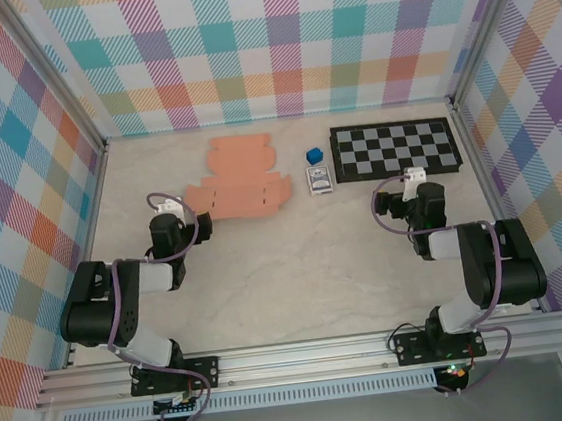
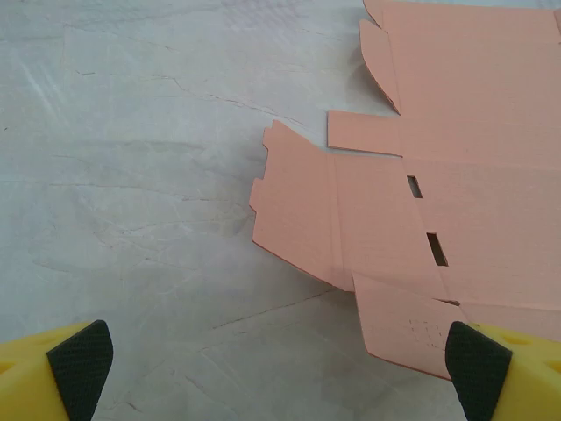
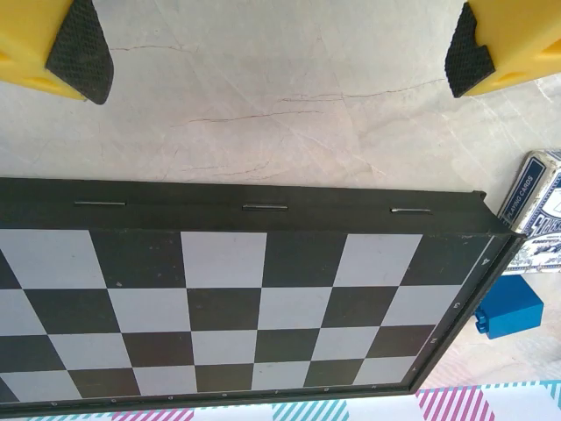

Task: Fold the paper box

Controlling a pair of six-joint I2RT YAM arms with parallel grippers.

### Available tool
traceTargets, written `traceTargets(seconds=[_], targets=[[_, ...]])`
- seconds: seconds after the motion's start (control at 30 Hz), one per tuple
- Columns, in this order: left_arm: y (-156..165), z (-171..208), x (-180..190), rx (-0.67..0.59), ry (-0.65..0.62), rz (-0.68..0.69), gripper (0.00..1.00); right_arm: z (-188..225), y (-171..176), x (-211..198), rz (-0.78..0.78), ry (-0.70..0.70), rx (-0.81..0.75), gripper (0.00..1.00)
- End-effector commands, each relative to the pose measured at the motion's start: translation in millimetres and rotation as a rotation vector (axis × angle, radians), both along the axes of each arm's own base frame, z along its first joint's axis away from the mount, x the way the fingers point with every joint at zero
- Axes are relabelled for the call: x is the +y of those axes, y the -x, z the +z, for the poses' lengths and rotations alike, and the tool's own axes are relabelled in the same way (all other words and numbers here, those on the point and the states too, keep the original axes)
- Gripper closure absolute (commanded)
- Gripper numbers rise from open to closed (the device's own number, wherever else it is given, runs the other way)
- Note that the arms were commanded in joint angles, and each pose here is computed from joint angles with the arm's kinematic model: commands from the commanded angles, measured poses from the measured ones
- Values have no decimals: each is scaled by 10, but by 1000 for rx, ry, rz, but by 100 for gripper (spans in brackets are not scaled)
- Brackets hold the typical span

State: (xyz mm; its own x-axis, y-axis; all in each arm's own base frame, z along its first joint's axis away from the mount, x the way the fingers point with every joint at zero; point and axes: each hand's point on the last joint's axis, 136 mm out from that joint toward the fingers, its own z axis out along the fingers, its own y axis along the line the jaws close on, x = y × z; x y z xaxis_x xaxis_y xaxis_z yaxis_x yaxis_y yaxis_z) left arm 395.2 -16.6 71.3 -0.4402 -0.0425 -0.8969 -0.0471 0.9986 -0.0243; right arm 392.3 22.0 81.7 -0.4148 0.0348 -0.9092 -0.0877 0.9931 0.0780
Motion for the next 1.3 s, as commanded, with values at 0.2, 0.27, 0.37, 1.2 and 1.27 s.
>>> traceTargets(seconds=[0.2, 0.27, 0.37, 1.2, 1.27], targets=[[-29, 80, 66, -40, 16, 23, 0, 92, -59, 2, 10, -10, -26, 0], [-30, 78, 66, -40, 16, 23, 0, 93, -58, 5, 10, -10, -26, 1], [-29, 79, 64, -40, 16, 22, 0, 89, -57, 3, 10, -10, -24, 0], [607, 1681, 117, -76, 220, 126, 0, 771, 522, 595, -156, -634, 316, 0], [612, 1749, 81, -102, 238, 106, 0, 714, 504, 1053, -31, -551, 401, 0]])
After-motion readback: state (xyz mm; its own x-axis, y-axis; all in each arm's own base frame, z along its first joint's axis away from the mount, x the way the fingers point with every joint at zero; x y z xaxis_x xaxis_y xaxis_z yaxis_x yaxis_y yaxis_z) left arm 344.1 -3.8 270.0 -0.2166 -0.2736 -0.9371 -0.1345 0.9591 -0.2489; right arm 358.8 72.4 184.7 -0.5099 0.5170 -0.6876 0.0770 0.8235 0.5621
